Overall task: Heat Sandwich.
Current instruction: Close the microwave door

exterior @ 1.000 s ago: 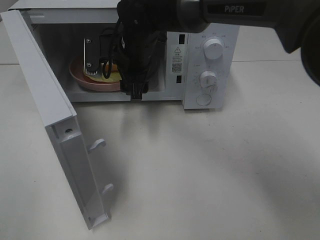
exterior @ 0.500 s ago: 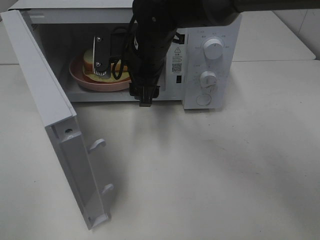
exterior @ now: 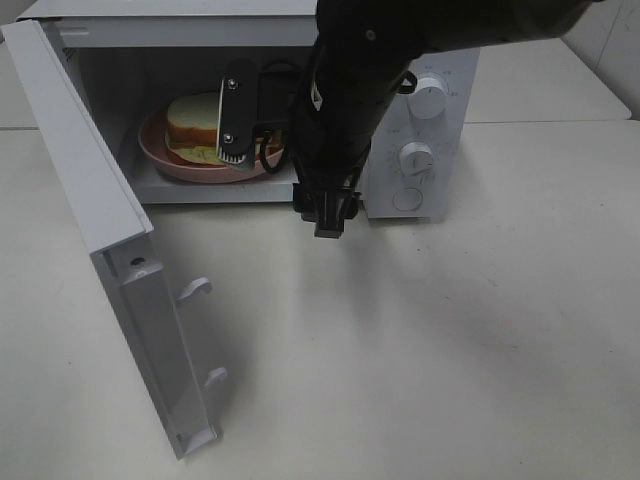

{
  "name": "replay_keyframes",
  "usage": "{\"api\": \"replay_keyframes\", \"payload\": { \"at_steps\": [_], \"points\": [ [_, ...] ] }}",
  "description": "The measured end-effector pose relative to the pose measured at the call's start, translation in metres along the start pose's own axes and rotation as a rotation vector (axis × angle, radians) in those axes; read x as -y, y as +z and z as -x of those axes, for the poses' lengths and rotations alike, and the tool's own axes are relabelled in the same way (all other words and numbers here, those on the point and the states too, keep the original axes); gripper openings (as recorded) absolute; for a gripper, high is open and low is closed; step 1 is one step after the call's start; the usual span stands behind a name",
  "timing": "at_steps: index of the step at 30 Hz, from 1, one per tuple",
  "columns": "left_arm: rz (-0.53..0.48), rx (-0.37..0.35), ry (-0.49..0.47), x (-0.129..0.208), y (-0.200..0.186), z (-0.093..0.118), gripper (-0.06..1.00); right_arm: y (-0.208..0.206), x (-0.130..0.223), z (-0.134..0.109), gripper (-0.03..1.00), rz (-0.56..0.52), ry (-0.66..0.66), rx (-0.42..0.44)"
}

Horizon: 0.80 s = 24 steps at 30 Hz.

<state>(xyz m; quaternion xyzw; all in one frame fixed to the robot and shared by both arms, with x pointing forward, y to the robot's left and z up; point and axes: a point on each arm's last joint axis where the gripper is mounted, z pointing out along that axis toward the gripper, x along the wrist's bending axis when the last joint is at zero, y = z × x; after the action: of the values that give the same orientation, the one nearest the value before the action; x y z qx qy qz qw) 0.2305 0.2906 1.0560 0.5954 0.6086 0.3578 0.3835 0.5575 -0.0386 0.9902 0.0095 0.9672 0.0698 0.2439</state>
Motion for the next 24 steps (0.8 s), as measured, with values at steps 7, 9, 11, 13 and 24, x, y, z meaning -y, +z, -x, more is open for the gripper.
{"api": "replay_keyframes", "payload": {
  "at_steps": [7, 9, 11, 13, 24],
  "points": [
    [0.000, 0.000, 0.000, 0.000, 0.000, 0.000, 0.97, -0.023, 0.021, -0.017, 0.75, -0.012, 0.073, -0.013],
    [0.000, 0.000, 0.000, 0.000, 0.000, 0.000, 0.97, -0.024, 0.024, -0.020, 0.75, -0.016, 0.085, -0.017],
    [0.000, 0.000, 0.000, 0.000, 0.000, 0.000, 0.97, -0.033, 0.031, -0.026, 0.75, -0.017, 0.121, -0.018],
    [0.000, 0.000, 0.000, 0.000, 0.000, 0.000, 0.97, -0.039, 0.036, -0.030, 0.75, -0.017, 0.140, -0.019],
    [0.000, 0.000, 0.000, 0.000, 0.000, 0.000, 0.97, -0.073, 0.064, -0.051, 0.75, -0.005, 0.243, -0.004]
  ]
}}
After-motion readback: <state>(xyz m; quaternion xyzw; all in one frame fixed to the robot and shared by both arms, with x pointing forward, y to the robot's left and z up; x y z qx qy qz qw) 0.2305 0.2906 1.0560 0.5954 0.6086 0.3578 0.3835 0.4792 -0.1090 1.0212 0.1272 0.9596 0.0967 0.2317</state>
